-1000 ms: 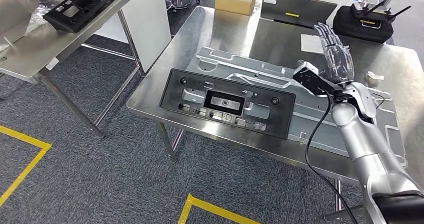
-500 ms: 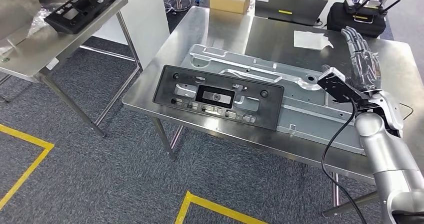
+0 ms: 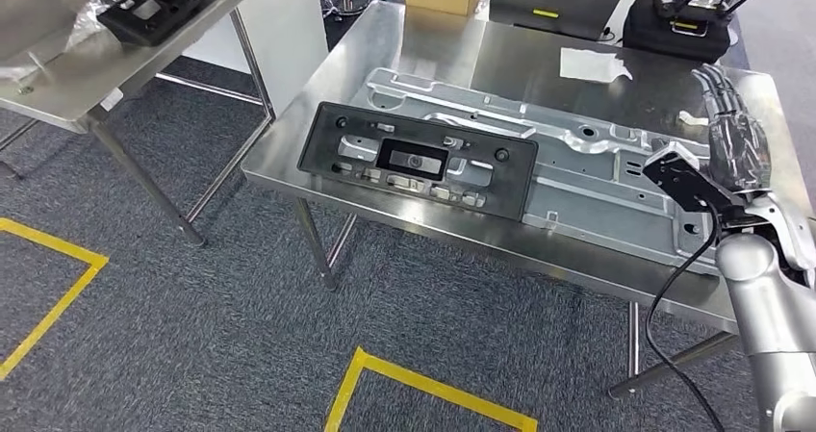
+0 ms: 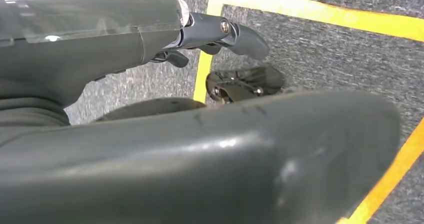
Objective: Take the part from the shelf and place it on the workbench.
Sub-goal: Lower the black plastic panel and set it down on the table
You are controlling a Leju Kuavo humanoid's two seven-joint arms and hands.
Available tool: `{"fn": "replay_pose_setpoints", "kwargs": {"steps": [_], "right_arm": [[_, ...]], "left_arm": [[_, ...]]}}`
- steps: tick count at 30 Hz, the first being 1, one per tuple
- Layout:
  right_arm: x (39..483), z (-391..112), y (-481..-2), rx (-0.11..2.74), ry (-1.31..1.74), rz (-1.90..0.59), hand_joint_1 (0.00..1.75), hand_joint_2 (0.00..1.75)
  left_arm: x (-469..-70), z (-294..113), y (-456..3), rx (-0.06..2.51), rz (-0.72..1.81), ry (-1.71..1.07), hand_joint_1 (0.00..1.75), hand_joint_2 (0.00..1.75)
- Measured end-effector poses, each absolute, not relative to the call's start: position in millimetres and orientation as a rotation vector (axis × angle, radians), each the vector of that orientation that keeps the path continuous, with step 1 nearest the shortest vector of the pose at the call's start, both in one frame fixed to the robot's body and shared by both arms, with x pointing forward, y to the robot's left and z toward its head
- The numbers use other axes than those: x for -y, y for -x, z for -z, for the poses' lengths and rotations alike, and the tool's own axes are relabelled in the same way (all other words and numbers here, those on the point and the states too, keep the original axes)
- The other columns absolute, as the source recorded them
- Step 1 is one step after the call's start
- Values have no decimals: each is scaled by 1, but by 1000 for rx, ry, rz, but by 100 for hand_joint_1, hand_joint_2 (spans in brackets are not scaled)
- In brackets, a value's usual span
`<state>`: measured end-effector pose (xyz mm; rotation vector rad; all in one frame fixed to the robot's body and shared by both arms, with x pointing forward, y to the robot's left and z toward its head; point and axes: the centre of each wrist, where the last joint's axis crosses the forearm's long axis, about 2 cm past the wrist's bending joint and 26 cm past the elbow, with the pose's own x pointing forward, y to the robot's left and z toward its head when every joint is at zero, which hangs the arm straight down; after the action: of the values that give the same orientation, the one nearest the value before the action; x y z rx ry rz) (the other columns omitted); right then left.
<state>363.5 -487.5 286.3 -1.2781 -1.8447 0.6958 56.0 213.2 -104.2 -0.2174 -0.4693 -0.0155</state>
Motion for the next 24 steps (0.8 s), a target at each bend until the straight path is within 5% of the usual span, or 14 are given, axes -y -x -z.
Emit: {"fn": "replay_pose_setpoints", "kwargs": {"steps": [24], "right_arm": [[510,-275,-345,1793,1271,-732,0,0]], "left_arm": [[-207,103,-56,473,38,233,0,0]]}}
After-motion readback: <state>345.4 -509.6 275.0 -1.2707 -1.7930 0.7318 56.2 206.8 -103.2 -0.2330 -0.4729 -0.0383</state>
